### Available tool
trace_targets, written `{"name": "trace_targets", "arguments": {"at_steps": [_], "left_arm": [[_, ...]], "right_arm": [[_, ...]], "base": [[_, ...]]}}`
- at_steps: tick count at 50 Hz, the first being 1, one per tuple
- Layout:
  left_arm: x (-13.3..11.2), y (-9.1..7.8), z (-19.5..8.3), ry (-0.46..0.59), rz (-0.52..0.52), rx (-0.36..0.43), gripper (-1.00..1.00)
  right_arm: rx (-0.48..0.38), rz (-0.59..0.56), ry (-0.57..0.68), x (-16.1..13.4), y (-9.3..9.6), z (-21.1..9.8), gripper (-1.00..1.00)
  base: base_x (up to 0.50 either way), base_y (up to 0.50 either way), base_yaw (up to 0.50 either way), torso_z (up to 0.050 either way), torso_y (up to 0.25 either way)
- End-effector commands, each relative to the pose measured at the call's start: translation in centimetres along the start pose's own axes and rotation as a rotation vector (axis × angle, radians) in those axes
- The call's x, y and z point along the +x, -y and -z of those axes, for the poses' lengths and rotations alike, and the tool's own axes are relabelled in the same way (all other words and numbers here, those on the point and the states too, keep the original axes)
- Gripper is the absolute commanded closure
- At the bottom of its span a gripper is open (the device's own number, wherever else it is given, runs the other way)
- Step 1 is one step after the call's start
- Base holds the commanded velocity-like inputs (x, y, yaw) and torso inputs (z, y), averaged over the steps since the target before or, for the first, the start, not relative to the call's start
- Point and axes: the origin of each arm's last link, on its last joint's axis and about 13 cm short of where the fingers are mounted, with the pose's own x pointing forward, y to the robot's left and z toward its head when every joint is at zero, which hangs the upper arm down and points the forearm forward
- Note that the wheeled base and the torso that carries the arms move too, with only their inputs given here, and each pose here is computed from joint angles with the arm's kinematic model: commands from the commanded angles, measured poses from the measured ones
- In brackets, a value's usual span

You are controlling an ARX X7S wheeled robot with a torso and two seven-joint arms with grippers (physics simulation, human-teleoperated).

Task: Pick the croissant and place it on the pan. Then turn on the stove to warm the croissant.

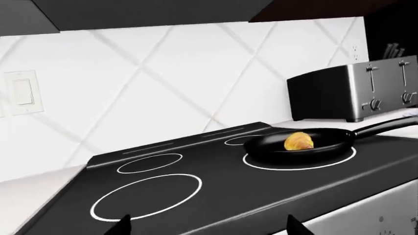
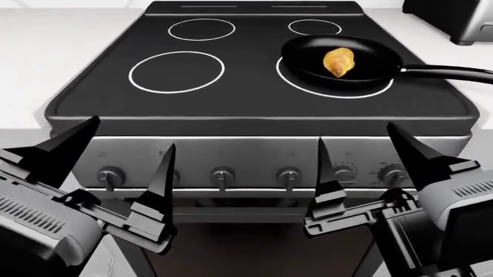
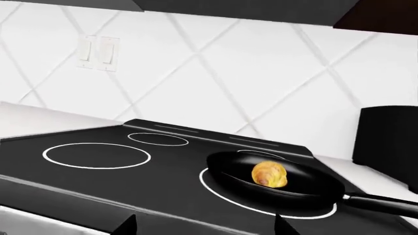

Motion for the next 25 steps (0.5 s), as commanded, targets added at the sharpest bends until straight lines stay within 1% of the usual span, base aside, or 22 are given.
{"name": "trace_targets", "arguments": {"at_steps": [1,25], "left_arm": [[-0.12,-0.13,0.25,0.000,-0.003,-0.013,-1.00],[-0.08,-0.12,0.42,0.001,-0.009,-0.017,-1.00]], "right_arm": [[-0.030,0.010,-0.001,0.06,-0.35,0.14,-1.00],[-0.011,0.068,0.009,-0.22,-0.20,-0.01,-1.00]], "base": [[0.00,0.00,0.00,-0.050,0.000],[0.00,0.00,0.00,-0.050,0.000]]}}
